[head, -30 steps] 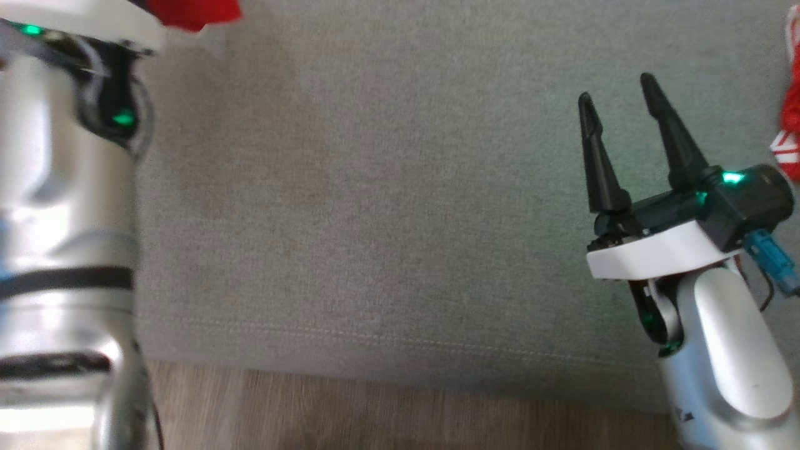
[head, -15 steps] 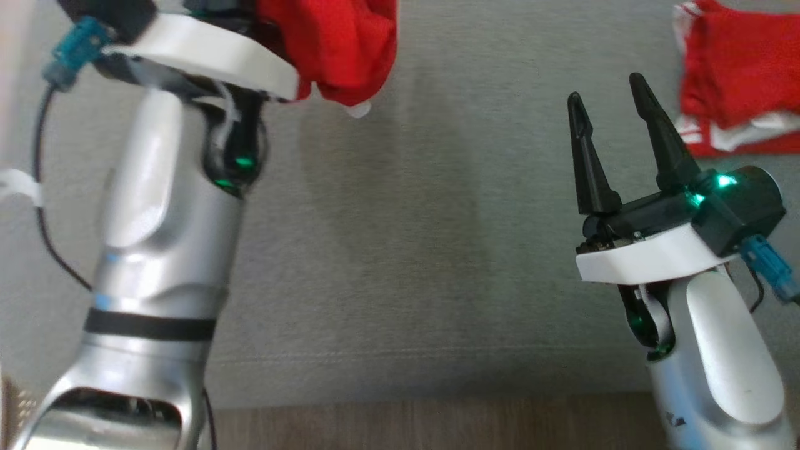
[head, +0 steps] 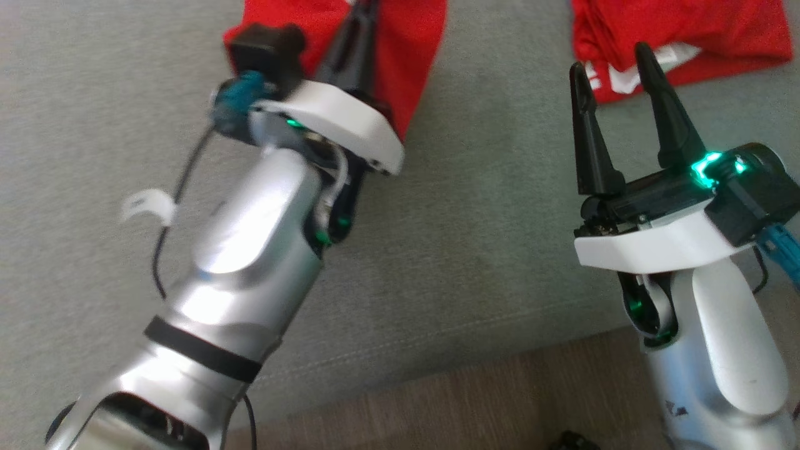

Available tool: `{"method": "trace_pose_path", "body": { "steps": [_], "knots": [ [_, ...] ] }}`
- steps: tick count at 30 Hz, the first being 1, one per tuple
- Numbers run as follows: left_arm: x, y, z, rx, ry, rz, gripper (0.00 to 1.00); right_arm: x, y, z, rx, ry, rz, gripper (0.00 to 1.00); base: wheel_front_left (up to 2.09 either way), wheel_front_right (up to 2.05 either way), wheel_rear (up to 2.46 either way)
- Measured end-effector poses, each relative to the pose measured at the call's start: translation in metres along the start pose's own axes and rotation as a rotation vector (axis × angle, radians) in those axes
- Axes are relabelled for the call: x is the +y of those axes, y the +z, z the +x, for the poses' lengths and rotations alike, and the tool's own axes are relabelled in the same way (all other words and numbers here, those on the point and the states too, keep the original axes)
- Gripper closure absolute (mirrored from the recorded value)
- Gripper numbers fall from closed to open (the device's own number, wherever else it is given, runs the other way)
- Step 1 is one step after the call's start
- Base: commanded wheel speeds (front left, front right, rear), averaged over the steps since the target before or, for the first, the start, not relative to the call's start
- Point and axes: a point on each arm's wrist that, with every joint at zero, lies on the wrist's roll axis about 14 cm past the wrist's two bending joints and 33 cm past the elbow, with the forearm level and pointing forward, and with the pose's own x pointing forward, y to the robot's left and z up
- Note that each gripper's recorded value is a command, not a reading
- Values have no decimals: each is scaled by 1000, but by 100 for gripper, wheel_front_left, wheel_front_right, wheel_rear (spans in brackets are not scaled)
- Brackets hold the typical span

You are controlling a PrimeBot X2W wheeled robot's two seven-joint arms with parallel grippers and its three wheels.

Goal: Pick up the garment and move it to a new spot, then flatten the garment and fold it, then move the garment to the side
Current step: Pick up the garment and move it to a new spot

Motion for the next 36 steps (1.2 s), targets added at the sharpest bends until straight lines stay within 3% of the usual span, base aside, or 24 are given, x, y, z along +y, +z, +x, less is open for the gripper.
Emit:
{"method": "trace_pose_path", "body": {
  "steps": [1,2,3,4,12,20,27,36],
  "knots": [
    [-8,-7,2,16,-29,8,100,-3,0,-1,2,-9,-1,0,0,0,0],
    [-16,-16,3,38,-58,20,59,-6,-1,-2,5,-17,-1,0,0,0,0],
    [-23,-25,3,62,-83,33,7,-9,-2,-3,9,-24,-1,0,0,0,0],
    [-28,-34,3,84,-102,43,0,-11,-3,-4,14,-29,-3,0,0,0,0],
    [-30,-50,-7,134,-136,83,0,-14,-5,-1,9,-41,8,0,0,0,0],
    [19,22,-18,-52,26,106,0,10,-2,11,-11,21,23,0,0,0,0],
    [94,53,-91,-132,270,135,0,35,-4,9,-1,74,44,0,0,0,0],
    [118,64,-191,-184,438,161,0,63,0,-6,15,135,72,0,0,0,0]
  ]
}}
